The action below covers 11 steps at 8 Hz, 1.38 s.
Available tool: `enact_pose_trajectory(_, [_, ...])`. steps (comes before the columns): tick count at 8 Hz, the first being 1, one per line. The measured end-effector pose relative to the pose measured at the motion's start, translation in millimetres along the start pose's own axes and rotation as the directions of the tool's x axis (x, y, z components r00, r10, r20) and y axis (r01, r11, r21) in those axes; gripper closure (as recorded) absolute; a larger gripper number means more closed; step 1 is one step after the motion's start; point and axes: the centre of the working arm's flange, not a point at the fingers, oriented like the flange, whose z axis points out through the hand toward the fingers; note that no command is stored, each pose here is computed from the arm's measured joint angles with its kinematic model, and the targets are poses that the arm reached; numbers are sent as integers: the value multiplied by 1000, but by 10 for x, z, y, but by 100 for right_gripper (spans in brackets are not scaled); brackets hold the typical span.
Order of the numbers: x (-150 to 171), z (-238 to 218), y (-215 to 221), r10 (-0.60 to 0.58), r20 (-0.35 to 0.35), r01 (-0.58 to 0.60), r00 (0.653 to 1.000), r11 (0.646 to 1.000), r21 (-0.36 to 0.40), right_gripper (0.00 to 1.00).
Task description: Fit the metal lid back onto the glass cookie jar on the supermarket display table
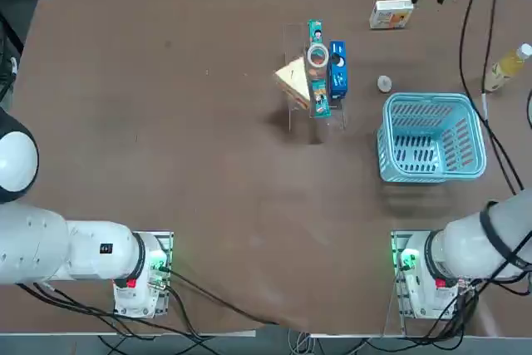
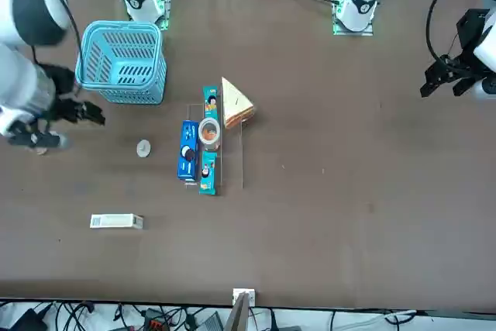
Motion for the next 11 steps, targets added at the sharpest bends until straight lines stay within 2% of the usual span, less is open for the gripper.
enact_pose_trajectory(3, [29, 866, -165, -15, -82, 16, 996, 1000, 14, 0])
enact_pose_trajectory(6, [27, 1493, -380, -42, -115, 45, 992, 999, 24, 0])
enact_pose_trajectory(8, [-67, 1927, -433, -51, -168, 58, 985, 998, 34, 0])
enact_pose_trajectory(11, [-305, 2312, -383, -52, -147, 57, 988, 998, 31, 0])
